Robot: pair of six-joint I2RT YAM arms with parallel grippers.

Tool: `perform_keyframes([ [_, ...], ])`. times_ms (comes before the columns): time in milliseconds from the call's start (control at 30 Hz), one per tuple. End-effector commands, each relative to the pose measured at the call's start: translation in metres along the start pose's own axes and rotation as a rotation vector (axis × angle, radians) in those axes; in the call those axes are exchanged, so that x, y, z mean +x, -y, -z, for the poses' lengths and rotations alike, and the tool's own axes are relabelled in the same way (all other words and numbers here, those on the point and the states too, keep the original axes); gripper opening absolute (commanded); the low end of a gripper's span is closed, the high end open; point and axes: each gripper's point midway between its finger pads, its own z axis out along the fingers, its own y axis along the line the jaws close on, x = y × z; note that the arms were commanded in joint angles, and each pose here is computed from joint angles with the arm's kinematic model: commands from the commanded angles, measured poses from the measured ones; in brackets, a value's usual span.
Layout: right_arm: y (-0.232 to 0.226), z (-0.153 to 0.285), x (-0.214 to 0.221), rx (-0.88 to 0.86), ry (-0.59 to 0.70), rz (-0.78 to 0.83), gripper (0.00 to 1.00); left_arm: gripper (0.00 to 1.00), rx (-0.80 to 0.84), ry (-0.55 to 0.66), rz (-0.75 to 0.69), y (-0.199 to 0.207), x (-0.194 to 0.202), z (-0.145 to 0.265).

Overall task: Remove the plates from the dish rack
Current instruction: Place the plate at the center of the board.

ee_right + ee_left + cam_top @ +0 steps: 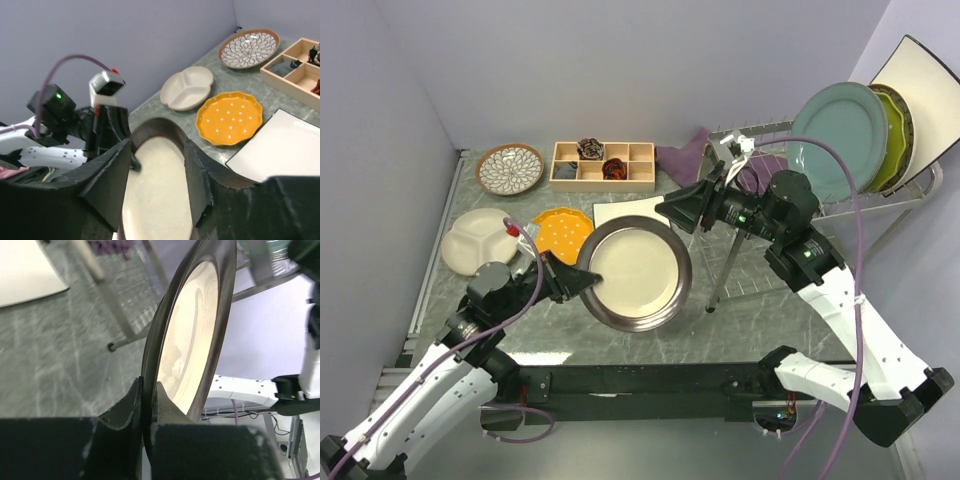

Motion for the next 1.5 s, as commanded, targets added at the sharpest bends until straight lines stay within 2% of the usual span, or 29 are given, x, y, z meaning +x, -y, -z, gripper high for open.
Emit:
perform_keyframes([
  [0, -0.035, 0.015, -0.053, -0.062, 0.143, 0.101, 0.59, 0.01, 0.137, 0.122, -0.019, 0.050, -0.027, 0.026],
  [33, -0.041, 0.018, -0.063, -0.068, 0.164, 0.115, 0.67, 0.01, 0.128, 0.132, -0.023, 0.050, -0.028, 0.029],
  [67, -0.042, 0.020, -0.067, -0.060, 0.175, 0.125, 0.71, 0.01, 0.129, 0.151, -0.028, 0.054, -0.031, 0.035],
  [200, -0.055, 0.034, -0.097, -0.036, 0.255, 0.176, 0.84, 0.01, -0.029, 0.198, -0.024, 0.021, -0.034, 0.038],
  [300, -0.058, 0.045, -0.117, 0.016, 0.314, 0.200, 1.00, 0.01, -0.087, 0.172, -0.007, -0.003, -0.025, 0.028],
  [467, -0.053, 0.071, -0.122, 0.110, 0.379, 0.232, 1.00, 0.01, -0.221, 0.103, 0.026, -0.050, -0.005, 0.010],
  [700, -0.060, 0.117, -0.119, 0.176, 0.473, 0.267, 1.00, 0.01, -0.226, 0.054, 0.120, -0.078, 0.020, -0.001],
  [867, -0.061, 0.127, -0.116, 0.180, 0.499, 0.267, 1.00, 0.01, -0.301, 0.036, 0.177, -0.115, 0.041, 0.000],
  [1133, -0.060, 0.123, -0.112, 0.178, 0.472, 0.271, 1.00, 0.01, -0.287, -0.032, 0.236, -0.128, 0.064, -0.008],
  [1367, -0.064, 0.131, -0.113, 0.172, 0.510, 0.289, 1.00, 0.01, -0.325, 0.002, 0.262, -0.136, 0.065, -0.001],
  [1467, -0.063, 0.133, -0.114, 0.180, 0.509, 0.290, 1.00, 0.09, -0.342, -0.012, 0.274, -0.142, 0.070, -0.001],
])
